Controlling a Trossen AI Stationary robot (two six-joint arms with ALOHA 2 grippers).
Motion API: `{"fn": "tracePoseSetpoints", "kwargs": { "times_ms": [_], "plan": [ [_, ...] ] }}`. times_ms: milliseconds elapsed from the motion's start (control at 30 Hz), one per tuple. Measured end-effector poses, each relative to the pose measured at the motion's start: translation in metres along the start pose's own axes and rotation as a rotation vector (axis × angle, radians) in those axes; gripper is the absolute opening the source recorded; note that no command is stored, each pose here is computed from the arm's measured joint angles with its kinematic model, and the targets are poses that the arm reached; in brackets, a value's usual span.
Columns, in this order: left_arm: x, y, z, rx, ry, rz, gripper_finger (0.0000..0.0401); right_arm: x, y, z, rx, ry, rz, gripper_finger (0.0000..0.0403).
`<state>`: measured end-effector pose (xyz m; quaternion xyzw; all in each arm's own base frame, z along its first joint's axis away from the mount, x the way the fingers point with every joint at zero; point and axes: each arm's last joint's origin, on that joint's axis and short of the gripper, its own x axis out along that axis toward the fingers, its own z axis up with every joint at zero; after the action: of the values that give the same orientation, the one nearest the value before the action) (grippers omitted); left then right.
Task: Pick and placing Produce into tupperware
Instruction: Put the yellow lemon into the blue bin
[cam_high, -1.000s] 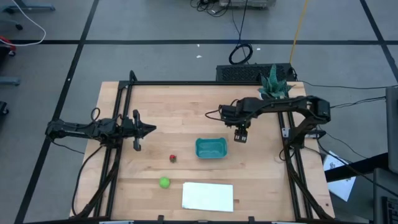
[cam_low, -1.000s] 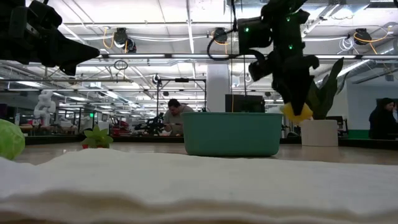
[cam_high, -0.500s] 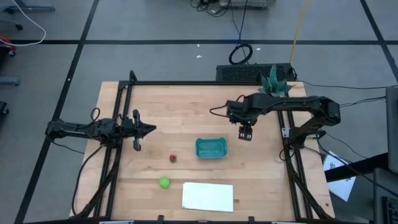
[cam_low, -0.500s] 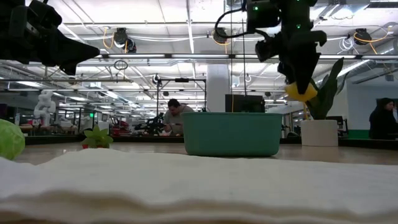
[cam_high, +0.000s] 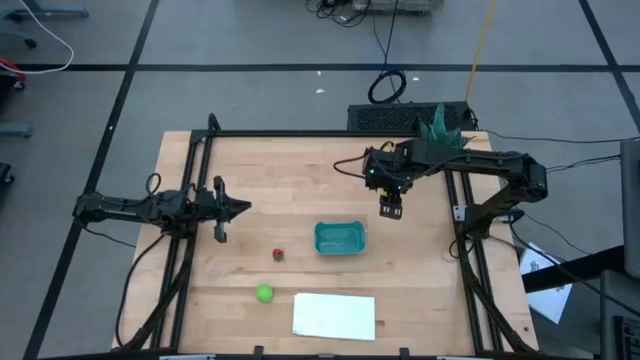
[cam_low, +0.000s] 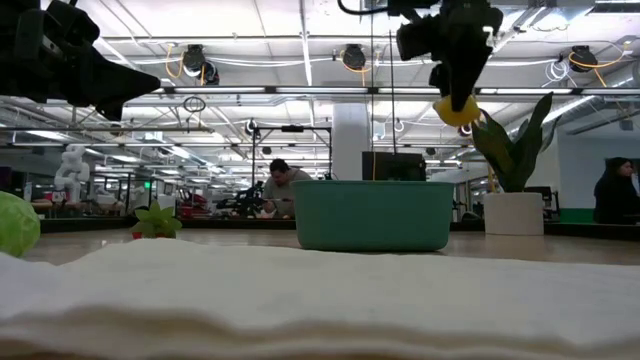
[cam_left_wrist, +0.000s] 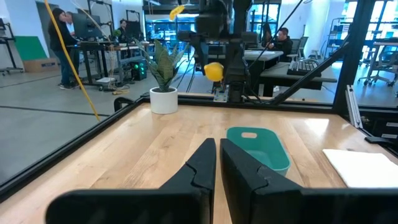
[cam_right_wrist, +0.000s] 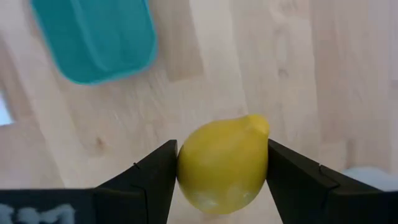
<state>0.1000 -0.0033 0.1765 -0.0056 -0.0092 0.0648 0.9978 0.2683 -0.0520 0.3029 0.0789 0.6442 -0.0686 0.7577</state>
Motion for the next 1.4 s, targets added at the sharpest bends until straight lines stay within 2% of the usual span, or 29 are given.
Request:
{"fn": "tracePoseSetpoints", "kwargs": {
  "times_ms": [533, 767, 1100, 1233, 1400],
  "plan": [
    [0.000, 0.000, 0.000, 0.000, 0.000, 0.001, 0.0026, -0.003, 0.000, 0.002, -0.005, -0.018, 0.008, 0.0210],
    [0.000, 0.000, 0.000, 0.000, 0.000, 0.001, 0.0026, 0.004, 0.001, 0.015, -0.010, -0.086, 0.027, 0.0210],
    [0.000, 0.000, 0.000, -0.001, 0.002, 0.000, 0.0026, 0.026, 0.004, 0.033, -0.051, -0.085, 0.060, 0.0210],
    [0.000, 0.000, 0.000, -0.001, 0.003, 0.000, 0.0026, 0.034, 0.010, 0.040, -0.075, -0.072, 0.109, 0.0210],
    [0.000, 0.000, 0.000, -0.002, 0.003, -0.001, 0.0026, 0.028, 0.022, 0.058, -0.125, -0.112, 0.116, 0.0210]
  ]
}}
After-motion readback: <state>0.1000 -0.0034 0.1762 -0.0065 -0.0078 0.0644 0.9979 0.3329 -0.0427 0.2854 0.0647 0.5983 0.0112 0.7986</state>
